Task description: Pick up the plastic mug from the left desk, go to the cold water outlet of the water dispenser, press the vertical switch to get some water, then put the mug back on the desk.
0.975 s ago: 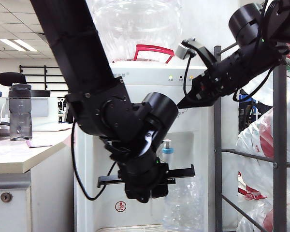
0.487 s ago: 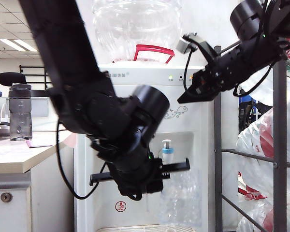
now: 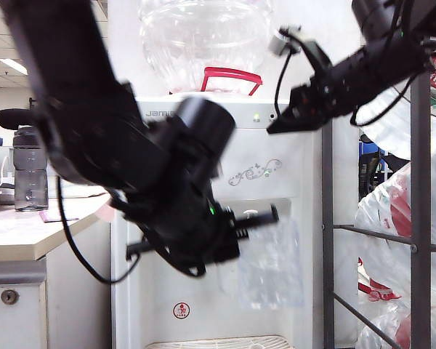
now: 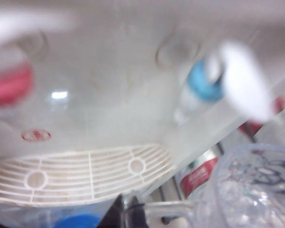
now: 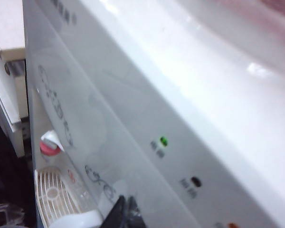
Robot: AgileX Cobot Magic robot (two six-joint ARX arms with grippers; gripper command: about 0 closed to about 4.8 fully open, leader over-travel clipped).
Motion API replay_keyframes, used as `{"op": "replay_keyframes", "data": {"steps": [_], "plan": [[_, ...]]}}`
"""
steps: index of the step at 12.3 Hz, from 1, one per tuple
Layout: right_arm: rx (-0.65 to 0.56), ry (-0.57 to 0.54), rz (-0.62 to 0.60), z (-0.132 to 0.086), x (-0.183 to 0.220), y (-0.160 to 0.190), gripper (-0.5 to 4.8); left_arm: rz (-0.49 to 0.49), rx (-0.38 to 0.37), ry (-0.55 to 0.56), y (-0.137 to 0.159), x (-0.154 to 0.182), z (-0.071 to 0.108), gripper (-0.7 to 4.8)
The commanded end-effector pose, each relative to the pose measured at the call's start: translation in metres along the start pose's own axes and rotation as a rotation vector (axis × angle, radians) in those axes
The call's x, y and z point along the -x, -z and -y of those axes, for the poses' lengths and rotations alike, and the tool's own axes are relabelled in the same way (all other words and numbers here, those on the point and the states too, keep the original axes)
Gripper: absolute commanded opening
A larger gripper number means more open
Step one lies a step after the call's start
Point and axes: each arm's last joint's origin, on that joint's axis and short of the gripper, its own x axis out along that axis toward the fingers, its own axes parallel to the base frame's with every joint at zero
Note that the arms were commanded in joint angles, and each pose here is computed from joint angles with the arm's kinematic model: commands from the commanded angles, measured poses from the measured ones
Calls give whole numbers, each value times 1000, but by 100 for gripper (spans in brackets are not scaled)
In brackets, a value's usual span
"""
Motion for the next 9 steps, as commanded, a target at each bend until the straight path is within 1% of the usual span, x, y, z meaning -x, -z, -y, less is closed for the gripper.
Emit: {"op": "replay_keyframes", "data": {"steps": [1,3,4,6,9], "plan": [[-32,59,34,3,11,-15,-4,111,50,72,-20,20,6,-7],[-63,111,47,5,20,-25,-4,152,50,104,-29,34,5,-7],[-68,144,64,5,28,-33,-4,173,35,119,-36,45,6,-7],[-65,161,96,5,38,-44,-4,209,30,141,-47,59,7,-7],[-133,213,143,5,55,-60,-4,281,20,157,-68,80,9,-7]]}}
